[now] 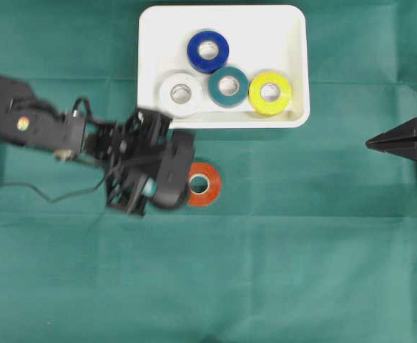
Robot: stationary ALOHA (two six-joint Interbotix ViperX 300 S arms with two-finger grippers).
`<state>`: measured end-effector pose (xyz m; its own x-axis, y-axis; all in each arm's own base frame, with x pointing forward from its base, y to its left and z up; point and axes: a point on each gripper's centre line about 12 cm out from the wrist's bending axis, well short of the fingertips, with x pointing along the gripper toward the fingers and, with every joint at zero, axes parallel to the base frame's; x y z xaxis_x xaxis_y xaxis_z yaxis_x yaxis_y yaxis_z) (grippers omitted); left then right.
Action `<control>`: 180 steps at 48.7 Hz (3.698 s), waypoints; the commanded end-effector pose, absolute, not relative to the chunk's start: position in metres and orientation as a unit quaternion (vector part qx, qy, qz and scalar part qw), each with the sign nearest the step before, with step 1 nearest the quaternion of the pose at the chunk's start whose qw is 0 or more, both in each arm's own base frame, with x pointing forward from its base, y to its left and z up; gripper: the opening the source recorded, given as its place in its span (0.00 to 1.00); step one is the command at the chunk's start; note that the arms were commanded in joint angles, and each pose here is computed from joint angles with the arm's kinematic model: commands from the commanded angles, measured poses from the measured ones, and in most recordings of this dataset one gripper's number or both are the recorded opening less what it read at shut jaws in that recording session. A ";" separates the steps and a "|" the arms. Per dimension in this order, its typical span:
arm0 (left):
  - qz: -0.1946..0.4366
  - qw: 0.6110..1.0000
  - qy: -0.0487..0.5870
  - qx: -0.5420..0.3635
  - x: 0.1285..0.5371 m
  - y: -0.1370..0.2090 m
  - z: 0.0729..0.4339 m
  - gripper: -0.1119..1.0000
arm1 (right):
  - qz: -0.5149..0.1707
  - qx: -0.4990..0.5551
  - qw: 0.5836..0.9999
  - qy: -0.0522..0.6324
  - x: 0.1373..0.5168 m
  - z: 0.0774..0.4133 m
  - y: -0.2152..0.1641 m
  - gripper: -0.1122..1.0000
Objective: Put the tape into the white case with the left arm.
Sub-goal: 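Carry the black tape up into the tray's upper-right area, then lower the black tape beside the blue tape and open the gripper, then withdraw the open left gripper out of the tray to the left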
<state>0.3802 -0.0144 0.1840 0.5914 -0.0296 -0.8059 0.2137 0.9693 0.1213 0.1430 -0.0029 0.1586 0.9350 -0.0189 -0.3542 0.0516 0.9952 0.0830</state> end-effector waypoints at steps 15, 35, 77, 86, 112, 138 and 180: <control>0.013 0.903 0.423 0.070 0.422 0.058 0.197 0.32 | -0.018 0.046 0.984 0.171 0.145 0.163 -0.003 0.02; 0.057 0.902 0.420 0.088 0.453 0.130 0.191 0.32 | -0.018 0.046 0.984 0.171 0.145 0.163 -0.003 0.02; 0.095 0.913 0.388 0.084 0.480 0.172 0.193 0.52 | -0.017 0.046 0.984 0.172 0.145 0.163 -0.003 0.02; 0.094 0.911 0.393 0.083 0.477 0.172 0.190 0.91 | -0.018 0.046 0.984 0.171 0.145 0.163 -0.003 0.02; 0.078 0.915 0.387 0.087 0.454 0.144 0.208 0.89 | -0.018 0.046 0.984 0.172 0.145 0.163 -0.003 0.02; 0.058 0.926 0.365 0.074 0.379 0.087 0.222 0.88 | -0.018 0.045 0.984 0.170 0.145 0.164 -0.003 0.02; 0.023 0.925 0.368 0.087 0.279 0.043 0.210 0.88 | -0.020 0.046 0.984 0.171 0.145 0.163 -0.004 0.02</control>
<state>0.2788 0.0475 0.2034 0.7096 0.1157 -0.6950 0.0095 0.9847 0.1737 0.1429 -0.0031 0.1590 0.9360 -0.0204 -0.3513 0.0529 0.9951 0.0831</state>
